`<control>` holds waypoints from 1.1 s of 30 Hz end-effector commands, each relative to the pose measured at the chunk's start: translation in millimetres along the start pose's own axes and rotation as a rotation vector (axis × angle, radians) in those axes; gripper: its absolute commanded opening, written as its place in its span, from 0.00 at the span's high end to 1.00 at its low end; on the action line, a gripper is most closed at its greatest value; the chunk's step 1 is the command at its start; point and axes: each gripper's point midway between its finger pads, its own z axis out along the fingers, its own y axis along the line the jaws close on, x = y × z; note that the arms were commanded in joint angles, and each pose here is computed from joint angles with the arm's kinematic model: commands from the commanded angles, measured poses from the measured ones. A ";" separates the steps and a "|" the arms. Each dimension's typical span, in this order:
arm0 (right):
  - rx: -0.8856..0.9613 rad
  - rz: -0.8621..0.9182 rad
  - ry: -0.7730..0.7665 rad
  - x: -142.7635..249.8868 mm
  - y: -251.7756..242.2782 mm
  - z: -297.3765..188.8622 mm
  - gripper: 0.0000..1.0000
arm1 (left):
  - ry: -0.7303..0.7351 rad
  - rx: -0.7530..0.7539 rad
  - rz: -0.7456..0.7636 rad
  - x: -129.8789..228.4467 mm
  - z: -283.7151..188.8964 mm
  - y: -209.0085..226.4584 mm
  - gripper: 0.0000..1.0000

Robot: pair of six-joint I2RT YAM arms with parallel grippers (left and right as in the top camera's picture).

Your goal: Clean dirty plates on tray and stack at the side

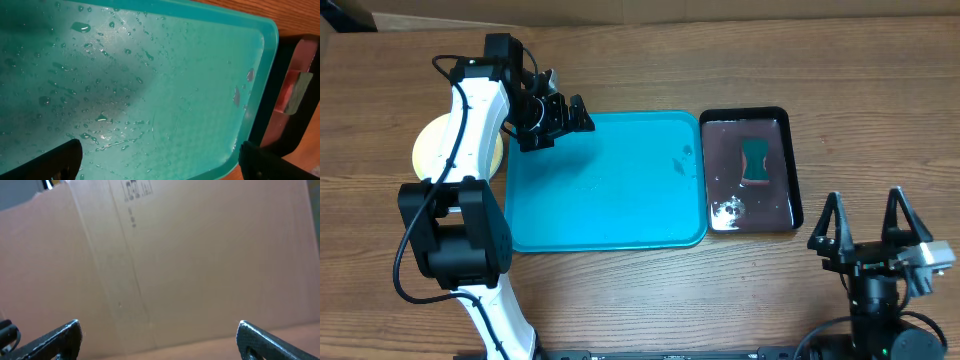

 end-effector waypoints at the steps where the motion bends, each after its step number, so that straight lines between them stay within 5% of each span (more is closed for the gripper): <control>1: -0.056 -0.053 -0.008 16.3 4.2 0.9 0.00 | -0.051 0.005 0.050 -6.5 -17.4 -10.3 0.00; 12: -0.093 -0.123 0.059 72.6 -3.4 0.6 0.00 | -0.051 0.005 0.050 -6.5 -17.4 -10.3 0.00; 22: -0.093 -0.242 0.371 152.0 -18.9 -15.7 0.00 | -0.051 0.005 0.050 -6.5 -17.4 -10.3 0.00; 33: -0.100 -0.283 0.361 150.3 -18.6 -15.0 0.00 | -0.051 0.005 0.050 -6.5 -17.4 -10.3 0.00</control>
